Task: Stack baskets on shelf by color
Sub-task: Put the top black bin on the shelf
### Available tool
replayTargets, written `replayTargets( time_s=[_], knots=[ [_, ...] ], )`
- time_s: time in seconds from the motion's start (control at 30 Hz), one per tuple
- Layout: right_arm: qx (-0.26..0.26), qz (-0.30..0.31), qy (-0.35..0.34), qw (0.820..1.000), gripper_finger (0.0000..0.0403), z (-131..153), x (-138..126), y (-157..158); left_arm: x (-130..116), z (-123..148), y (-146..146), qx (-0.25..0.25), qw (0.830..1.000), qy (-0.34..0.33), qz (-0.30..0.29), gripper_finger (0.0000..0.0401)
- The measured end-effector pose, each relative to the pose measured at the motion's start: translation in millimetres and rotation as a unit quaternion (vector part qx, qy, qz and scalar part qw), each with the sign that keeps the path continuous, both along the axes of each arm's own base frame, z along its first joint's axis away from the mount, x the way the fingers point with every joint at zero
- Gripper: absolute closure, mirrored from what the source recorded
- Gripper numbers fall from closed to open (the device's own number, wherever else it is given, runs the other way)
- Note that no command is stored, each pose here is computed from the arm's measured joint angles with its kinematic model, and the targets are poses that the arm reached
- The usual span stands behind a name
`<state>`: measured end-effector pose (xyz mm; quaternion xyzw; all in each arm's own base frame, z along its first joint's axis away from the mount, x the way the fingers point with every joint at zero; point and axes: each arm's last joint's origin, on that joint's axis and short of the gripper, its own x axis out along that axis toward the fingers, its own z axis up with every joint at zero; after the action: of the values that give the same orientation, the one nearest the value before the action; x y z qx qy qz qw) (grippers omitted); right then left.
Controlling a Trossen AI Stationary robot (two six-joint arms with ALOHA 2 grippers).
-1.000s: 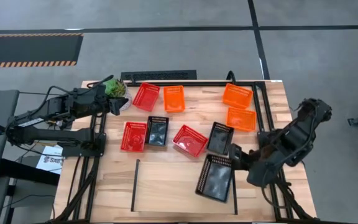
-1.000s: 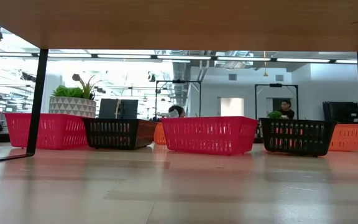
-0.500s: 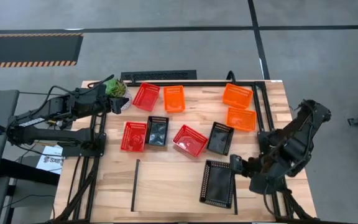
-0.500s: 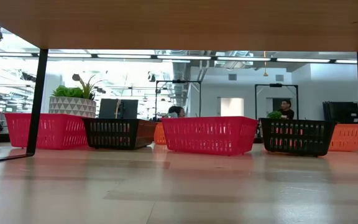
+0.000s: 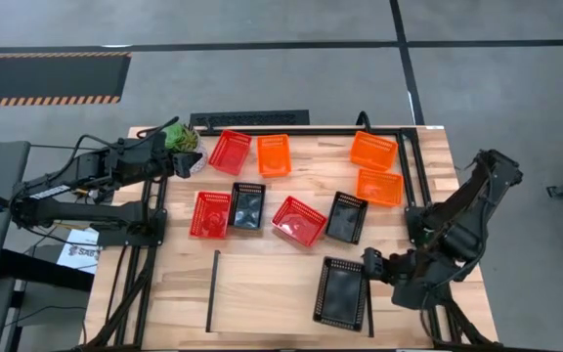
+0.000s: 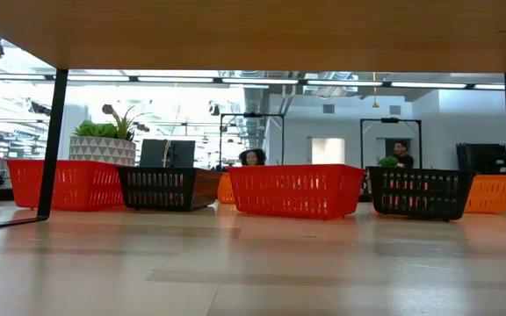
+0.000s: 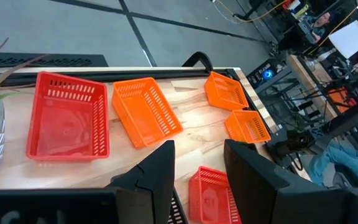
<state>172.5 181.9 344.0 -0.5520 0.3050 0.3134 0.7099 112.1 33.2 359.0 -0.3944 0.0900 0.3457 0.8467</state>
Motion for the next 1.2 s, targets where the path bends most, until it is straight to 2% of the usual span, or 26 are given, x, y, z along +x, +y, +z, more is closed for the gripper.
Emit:
replayTargets(
  time_s=[0.47, 1.2],
  knots=[
    [0.018, 0.011, -0.001, 1.000, 0.0401, -5.5, -4.9, -4.5, -0.3, 0.1, 0.3, 0.003, 1.000, 0.001, 0.006, 0.0275],
    [-0.001, 0.005, 0.027, 1.000, 0.0356, -10.4, -5.1, -8.0, -0.7, 0.2, 1.0, 0.013, 1.000, 0.005, 0.017, 0.0275]
  ],
)
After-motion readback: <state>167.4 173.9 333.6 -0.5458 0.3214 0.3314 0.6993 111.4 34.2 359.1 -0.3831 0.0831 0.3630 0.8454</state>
